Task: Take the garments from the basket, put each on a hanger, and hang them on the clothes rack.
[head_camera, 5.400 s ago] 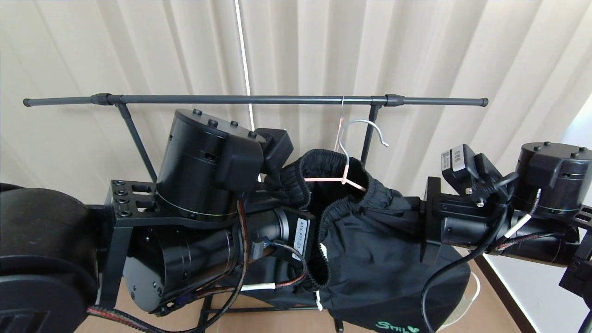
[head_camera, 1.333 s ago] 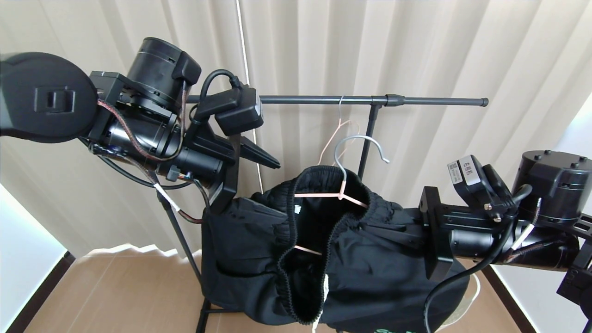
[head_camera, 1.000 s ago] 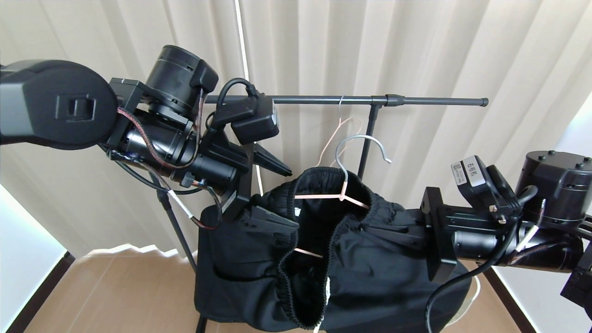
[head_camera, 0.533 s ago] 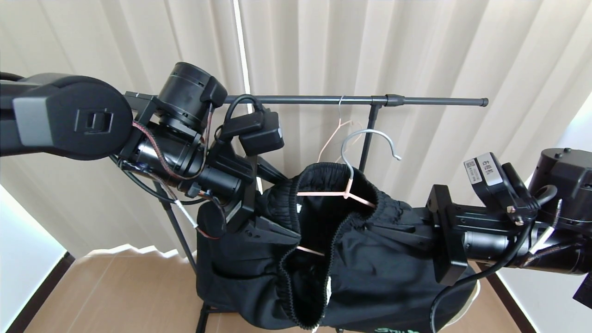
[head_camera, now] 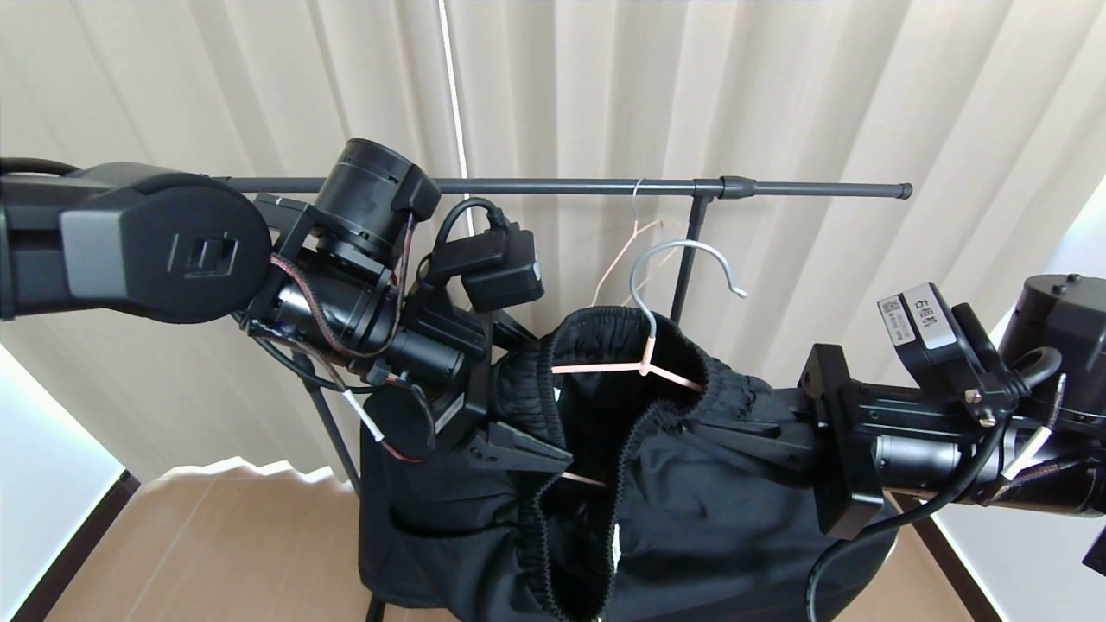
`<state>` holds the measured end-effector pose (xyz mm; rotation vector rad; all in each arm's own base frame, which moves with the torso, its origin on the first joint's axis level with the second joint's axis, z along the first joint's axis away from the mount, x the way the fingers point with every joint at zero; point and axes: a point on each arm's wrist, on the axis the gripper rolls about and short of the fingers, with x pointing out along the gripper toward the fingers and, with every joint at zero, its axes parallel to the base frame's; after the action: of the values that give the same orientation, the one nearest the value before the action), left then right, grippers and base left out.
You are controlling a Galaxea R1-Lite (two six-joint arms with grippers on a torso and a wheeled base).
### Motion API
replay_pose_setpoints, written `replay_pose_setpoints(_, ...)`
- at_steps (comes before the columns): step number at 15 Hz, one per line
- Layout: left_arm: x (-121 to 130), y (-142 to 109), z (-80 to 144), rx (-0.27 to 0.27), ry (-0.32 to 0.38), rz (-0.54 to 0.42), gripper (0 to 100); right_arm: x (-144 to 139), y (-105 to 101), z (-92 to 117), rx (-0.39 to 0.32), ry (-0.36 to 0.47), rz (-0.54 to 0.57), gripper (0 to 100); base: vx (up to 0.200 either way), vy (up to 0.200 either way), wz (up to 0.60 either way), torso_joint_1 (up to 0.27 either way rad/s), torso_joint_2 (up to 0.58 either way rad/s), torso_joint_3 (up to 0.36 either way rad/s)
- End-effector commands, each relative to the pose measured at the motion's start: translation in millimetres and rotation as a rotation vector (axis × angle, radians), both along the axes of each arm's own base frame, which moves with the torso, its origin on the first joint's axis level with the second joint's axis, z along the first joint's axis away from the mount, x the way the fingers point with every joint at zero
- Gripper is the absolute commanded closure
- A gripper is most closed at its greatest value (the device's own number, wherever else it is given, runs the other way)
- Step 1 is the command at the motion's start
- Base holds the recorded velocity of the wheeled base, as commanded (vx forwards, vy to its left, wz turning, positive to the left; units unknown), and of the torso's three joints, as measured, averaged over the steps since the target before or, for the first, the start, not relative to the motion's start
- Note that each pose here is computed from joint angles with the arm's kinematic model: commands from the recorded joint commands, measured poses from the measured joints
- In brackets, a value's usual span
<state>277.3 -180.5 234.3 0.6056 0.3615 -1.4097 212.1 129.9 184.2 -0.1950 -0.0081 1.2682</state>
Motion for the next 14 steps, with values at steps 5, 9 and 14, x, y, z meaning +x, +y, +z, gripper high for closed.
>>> replay_pose_setpoints(5, -5.1, 2.9, -0.7, -0.003, -0.006, 0.0, 100, 2.4, 0.8, 0.1, 0.001, 0.0, -0.003, 100, 0.0, 0.0, 0.0, 0.0, 0.0, 0.0)
replay_pose_setpoints(9, -10.4, 6.0, 3.1, -0.007, -0.014, 0.001, 100, 3.8, 0.9, -0.7, -0.004, 0.002, -0.012, 100, 0.0, 0.0, 0.0, 0.0, 0.0, 0.0)
replay_pose_setpoints(14, -11.4, 7.8, 3.2, -0.007, -0.013, 0.005, 100, 4.2, 0.3, -1.9, -0.006, 0.012, -0.014, 0, 0.0, 0.0, 0.0, 0.0, 0.0, 0.0)
